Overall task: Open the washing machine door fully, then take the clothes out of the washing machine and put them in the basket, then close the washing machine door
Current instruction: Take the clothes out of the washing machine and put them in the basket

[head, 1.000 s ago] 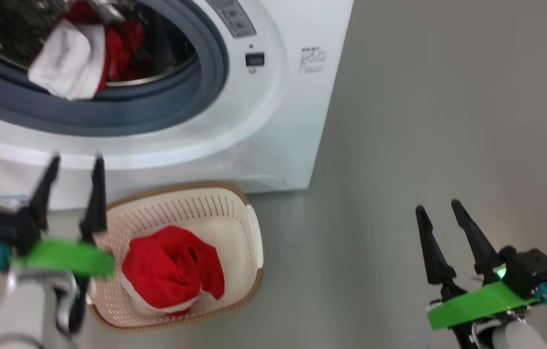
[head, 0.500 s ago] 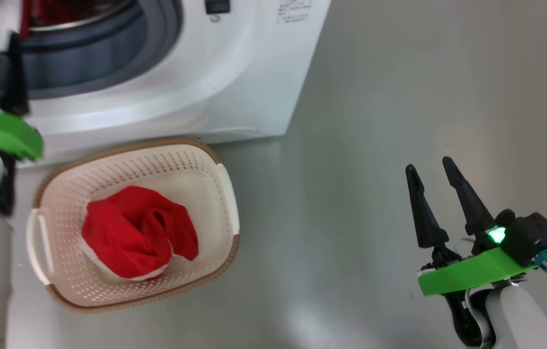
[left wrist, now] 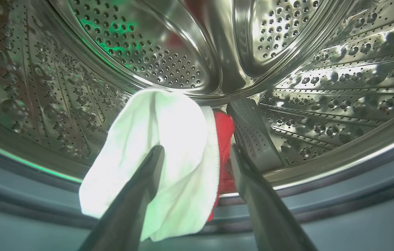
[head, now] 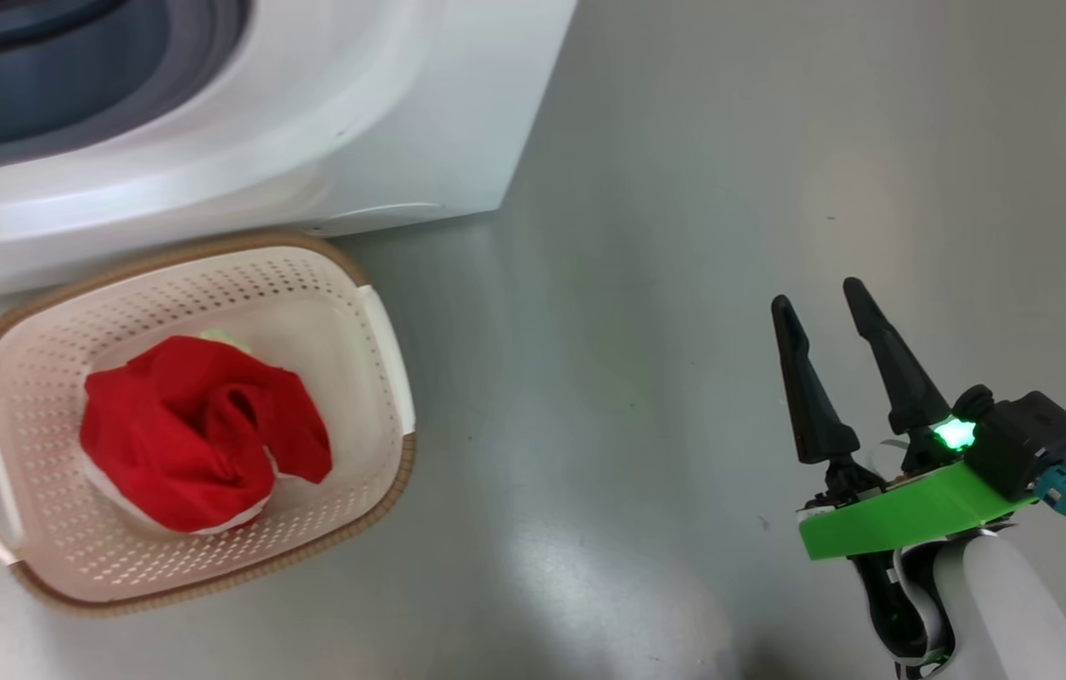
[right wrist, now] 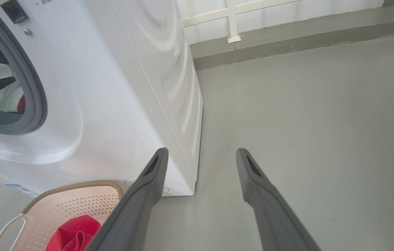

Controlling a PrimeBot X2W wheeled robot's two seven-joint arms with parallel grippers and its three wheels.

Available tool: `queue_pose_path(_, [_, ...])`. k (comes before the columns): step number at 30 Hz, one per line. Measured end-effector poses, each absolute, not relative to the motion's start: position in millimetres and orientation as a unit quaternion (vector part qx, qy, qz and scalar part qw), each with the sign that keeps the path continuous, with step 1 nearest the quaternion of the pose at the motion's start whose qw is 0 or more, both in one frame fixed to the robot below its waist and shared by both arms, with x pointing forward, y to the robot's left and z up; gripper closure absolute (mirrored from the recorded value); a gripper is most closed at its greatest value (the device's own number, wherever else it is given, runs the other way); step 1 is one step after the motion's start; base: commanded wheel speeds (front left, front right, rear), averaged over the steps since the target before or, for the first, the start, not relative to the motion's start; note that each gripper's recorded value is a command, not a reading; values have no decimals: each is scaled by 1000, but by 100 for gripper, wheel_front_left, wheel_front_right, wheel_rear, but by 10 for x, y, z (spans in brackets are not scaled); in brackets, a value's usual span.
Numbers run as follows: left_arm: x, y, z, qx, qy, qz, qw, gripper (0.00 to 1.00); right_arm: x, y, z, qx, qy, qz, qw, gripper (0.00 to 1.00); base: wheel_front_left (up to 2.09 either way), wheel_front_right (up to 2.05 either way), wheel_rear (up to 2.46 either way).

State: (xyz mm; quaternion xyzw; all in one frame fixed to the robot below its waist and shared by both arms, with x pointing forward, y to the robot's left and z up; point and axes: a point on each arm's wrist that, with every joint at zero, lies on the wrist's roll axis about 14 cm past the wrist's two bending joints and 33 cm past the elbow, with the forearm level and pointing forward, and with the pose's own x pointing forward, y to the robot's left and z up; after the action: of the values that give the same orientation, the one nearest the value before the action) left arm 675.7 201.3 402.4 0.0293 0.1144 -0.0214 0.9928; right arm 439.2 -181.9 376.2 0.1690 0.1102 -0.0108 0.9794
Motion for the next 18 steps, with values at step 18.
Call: queue_pose_path(18, [6902, 2067, 3775, 56, 169, -18, 984, 0, 4240, -1892, 3799, 166, 117, -21, 979, 0, 0, 0, 0])
